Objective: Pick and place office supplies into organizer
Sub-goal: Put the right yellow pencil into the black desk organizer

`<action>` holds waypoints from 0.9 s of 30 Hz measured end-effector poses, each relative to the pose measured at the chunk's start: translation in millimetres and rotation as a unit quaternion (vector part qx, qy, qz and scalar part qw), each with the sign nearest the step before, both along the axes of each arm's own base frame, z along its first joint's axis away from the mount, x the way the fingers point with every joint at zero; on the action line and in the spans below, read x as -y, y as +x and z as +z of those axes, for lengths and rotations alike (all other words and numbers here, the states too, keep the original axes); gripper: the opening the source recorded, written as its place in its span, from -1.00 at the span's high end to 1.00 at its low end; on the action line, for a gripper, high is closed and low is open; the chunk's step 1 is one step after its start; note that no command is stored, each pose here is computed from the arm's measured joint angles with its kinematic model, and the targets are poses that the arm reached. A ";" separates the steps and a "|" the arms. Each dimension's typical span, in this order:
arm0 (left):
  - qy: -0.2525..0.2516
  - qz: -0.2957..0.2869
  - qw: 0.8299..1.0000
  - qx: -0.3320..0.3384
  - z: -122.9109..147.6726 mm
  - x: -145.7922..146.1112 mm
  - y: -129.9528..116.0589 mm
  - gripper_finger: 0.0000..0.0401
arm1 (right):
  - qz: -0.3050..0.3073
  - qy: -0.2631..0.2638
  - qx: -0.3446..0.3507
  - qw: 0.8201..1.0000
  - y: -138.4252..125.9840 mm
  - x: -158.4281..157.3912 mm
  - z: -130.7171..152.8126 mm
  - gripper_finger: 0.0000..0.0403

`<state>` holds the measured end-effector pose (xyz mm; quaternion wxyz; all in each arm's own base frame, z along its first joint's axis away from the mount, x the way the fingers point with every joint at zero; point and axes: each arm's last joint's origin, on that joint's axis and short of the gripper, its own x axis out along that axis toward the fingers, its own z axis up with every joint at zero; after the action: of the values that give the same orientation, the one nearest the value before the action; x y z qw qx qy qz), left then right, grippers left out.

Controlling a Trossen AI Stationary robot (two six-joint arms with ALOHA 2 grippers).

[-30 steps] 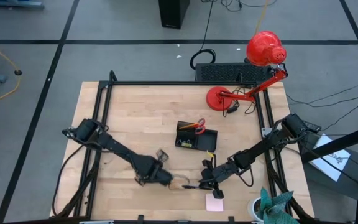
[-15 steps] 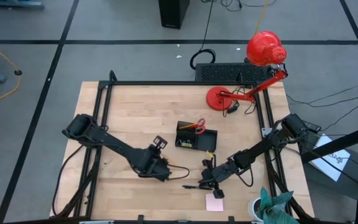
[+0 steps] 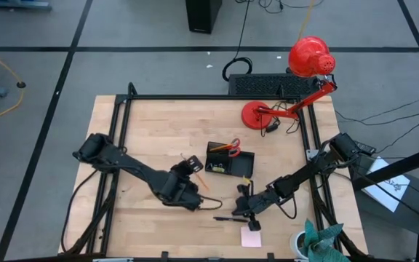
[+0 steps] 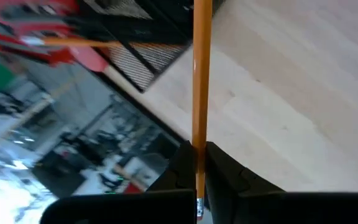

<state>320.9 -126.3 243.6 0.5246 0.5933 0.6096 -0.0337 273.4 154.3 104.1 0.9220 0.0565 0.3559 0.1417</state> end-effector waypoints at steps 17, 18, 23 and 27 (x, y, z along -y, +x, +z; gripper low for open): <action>0.134 -0.195 0.972 -0.004 -13.7 79.0 -22.5 0.97 | 0.005 0.091 0.176 0.980 28.9 28.6 48.9 0.77; 0.148 -0.203 0.968 -0.009 -18.2 82.7 -22.8 0.97 | 0.013 0.108 0.189 0.976 30.4 31.4 54.3 0.73; 0.246 -0.236 0.940 -0.019 -35.4 95.6 -22.2 0.94 | 0.022 0.211 0.223 0.951 39.3 52.3 72.3 0.53; 0.286 -0.239 0.928 -0.022 -42.6 95.7 -18.0 0.97 | 0.012 0.268 0.209 0.940 44.3 70.0 75.8 0.38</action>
<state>303.0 -222.0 201.1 0.2957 0.8451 0.4453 0.0042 317.7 84.3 179.9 0.9245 0.2663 0.1045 0.2520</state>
